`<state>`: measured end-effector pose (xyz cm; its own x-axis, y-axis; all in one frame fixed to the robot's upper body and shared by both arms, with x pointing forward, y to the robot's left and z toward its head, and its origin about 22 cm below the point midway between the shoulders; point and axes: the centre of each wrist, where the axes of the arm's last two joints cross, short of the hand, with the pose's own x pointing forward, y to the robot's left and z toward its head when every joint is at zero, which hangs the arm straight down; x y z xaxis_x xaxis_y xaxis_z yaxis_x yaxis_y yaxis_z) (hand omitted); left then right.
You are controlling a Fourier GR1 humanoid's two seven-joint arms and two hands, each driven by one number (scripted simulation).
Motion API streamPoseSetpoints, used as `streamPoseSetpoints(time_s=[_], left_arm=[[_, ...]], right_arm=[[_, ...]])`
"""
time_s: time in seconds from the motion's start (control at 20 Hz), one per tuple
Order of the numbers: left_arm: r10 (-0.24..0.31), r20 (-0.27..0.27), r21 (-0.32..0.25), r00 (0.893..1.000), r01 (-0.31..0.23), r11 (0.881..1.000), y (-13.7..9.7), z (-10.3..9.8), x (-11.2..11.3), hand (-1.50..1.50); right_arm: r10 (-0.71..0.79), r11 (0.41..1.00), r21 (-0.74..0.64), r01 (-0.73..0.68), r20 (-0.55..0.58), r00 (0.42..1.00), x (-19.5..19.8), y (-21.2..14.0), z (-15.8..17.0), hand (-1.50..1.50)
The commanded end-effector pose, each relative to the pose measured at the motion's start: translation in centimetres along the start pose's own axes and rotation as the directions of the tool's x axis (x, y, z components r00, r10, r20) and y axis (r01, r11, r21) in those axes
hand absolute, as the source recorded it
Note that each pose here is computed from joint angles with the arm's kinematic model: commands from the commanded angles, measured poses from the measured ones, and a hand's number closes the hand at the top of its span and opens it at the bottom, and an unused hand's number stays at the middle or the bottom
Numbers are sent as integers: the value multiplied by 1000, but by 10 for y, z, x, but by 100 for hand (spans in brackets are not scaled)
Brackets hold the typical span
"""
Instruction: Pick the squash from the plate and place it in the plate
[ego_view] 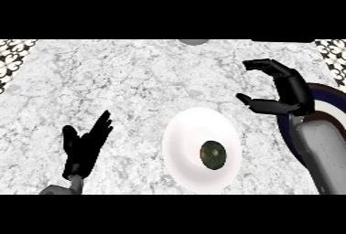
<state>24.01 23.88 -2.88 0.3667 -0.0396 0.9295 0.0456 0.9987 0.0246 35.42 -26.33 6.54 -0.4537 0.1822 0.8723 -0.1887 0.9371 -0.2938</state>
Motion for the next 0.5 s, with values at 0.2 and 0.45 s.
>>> streamPoseSetpoints(time_s=[0.2,0.45], left_arm=[[38,-14,34,999,-37,999,-4,-3,-4,0],[31,-25,39,999,-30,999,3,6,-8,0]], right_arm=[[4,991,132,-14,80,997,-30,-42,0,-150],[269,877,406,-256,25,963,12,-44,-15,-150]])
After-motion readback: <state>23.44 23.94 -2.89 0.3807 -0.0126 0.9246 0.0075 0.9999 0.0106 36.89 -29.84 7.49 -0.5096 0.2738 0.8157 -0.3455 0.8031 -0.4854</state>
